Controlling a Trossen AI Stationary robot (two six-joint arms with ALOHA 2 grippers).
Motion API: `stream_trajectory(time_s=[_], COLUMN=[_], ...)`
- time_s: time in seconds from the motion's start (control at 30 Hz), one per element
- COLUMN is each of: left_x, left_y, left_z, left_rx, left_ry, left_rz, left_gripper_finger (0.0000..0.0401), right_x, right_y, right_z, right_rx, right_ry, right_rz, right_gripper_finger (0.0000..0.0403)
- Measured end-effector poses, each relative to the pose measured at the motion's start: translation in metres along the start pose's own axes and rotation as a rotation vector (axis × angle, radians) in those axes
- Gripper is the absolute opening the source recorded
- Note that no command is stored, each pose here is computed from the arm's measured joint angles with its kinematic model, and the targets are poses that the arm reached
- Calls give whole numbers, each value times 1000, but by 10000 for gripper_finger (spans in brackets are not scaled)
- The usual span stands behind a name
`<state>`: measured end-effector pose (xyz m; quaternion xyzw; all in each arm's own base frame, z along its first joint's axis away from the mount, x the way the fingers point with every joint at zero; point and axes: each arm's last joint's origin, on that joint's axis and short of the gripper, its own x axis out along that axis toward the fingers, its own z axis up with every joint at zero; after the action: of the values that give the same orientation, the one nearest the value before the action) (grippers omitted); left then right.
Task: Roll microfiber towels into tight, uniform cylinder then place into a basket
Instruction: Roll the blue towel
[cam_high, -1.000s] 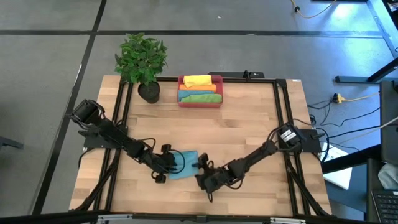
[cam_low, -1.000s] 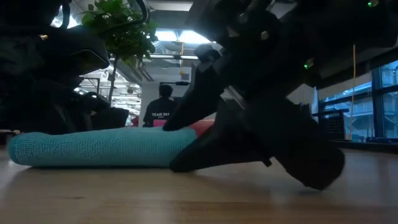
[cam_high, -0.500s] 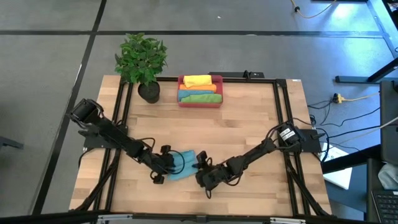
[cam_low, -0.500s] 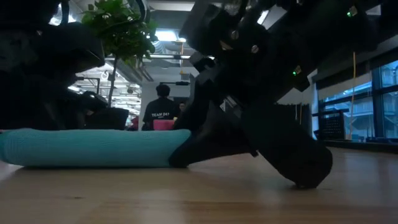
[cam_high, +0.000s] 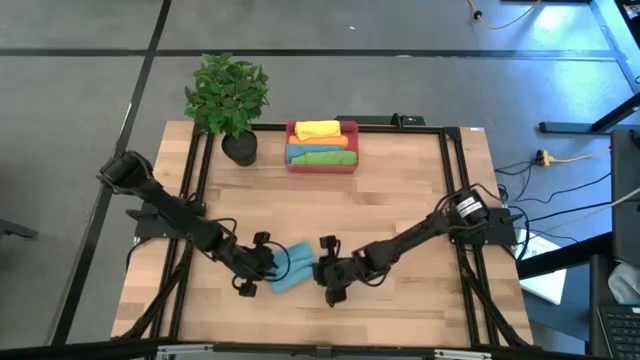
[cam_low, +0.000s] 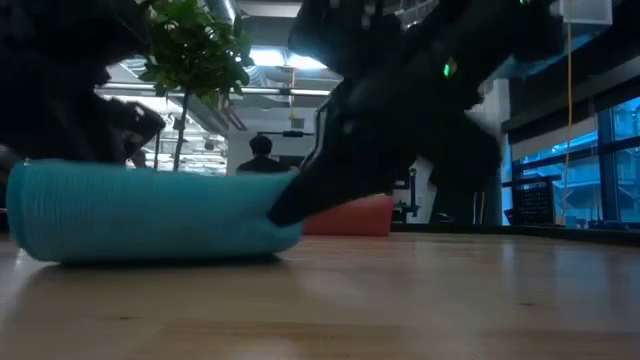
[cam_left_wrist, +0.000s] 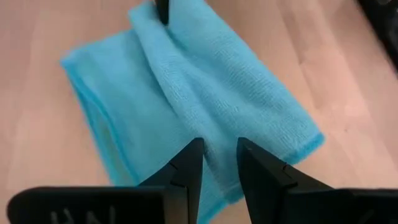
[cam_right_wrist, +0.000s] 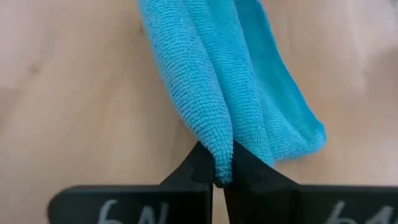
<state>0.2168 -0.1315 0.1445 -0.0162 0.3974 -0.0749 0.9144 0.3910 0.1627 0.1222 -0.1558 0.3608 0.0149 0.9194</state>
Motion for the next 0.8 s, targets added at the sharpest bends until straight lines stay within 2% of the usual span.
stream_trajectory(time_s=[0.2,0.37,0.57,0.8], left_x=[-20,-35,-42,-36], left_y=[-5,-12,-28,-34], left_z=[8,14,17,16], left_rx=[10,20,60,85], left_ry=[-90,-184,-280,-305], left_rz=[9,8,-39,-18], left_gripper_finger=[90,90,90,90], right_x=[-17,-15,-9,-3], right_y=[-9,-19,-37,-56], right_z=[10,9,6,2], right_rx=[204,399,573,720], right_ry=[23,78,129,174], right_rz=[140,247,253,248], right_gripper_finger=[13,13,13,14])
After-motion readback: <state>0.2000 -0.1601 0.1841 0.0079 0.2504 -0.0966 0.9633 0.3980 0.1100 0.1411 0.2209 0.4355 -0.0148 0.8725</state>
